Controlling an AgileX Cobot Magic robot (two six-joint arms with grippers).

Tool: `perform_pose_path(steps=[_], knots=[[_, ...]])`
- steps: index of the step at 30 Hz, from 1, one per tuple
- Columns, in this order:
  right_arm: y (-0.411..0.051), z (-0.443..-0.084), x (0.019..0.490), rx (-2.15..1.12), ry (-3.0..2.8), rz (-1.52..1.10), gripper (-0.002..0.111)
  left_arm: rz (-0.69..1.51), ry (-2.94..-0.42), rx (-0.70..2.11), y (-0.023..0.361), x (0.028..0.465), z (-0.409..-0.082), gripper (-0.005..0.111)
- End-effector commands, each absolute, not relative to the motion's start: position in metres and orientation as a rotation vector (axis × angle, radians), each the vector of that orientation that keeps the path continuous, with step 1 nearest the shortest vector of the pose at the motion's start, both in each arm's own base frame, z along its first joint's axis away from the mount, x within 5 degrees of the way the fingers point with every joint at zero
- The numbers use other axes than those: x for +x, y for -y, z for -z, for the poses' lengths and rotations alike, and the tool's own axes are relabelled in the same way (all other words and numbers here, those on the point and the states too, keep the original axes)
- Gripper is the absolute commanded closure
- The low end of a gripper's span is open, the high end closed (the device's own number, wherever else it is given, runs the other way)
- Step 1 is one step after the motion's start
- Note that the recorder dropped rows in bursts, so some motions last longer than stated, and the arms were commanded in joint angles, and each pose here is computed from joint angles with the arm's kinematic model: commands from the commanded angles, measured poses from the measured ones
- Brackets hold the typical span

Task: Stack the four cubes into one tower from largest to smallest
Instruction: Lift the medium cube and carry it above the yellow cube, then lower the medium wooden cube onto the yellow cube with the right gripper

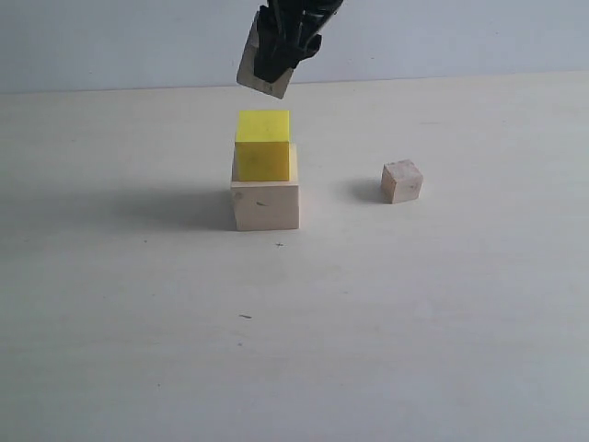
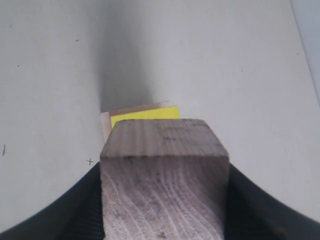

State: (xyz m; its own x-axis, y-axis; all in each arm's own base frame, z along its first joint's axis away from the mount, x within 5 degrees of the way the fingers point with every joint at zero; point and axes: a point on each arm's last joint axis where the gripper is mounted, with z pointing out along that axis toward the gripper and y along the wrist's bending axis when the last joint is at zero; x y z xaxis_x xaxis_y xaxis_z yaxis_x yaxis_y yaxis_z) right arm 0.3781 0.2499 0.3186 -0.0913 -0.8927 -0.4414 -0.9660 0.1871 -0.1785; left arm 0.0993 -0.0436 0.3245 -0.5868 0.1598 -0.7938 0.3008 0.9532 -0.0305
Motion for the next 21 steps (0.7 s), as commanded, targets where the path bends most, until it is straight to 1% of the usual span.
perform_pose_path(steps=[1, 5, 10, 21], knots=[[-0.249, -0.317, 0.379, -1.731, -2.020, -0.228, 0.108, 0.202, -2.207, 0.320, 0.043, 0.099, -0.324, 0.107], [-0.251, -0.312, 0.380, -1.760, -2.004, -0.229, 0.108, 0.202, -2.207, 0.320, 0.043, 0.099, -0.324, 0.107], [-0.254, -0.296, 0.386, -1.776, -2.036, -0.243, 0.108, 0.202, -2.207, 0.320, 0.043, 0.099, -0.324, 0.107], [-0.254, -0.296, 0.386, -1.840, -1.974, -0.220, 0.108, 0.203, -2.205, 0.320, 0.043, 0.099, -0.324, 0.107]])
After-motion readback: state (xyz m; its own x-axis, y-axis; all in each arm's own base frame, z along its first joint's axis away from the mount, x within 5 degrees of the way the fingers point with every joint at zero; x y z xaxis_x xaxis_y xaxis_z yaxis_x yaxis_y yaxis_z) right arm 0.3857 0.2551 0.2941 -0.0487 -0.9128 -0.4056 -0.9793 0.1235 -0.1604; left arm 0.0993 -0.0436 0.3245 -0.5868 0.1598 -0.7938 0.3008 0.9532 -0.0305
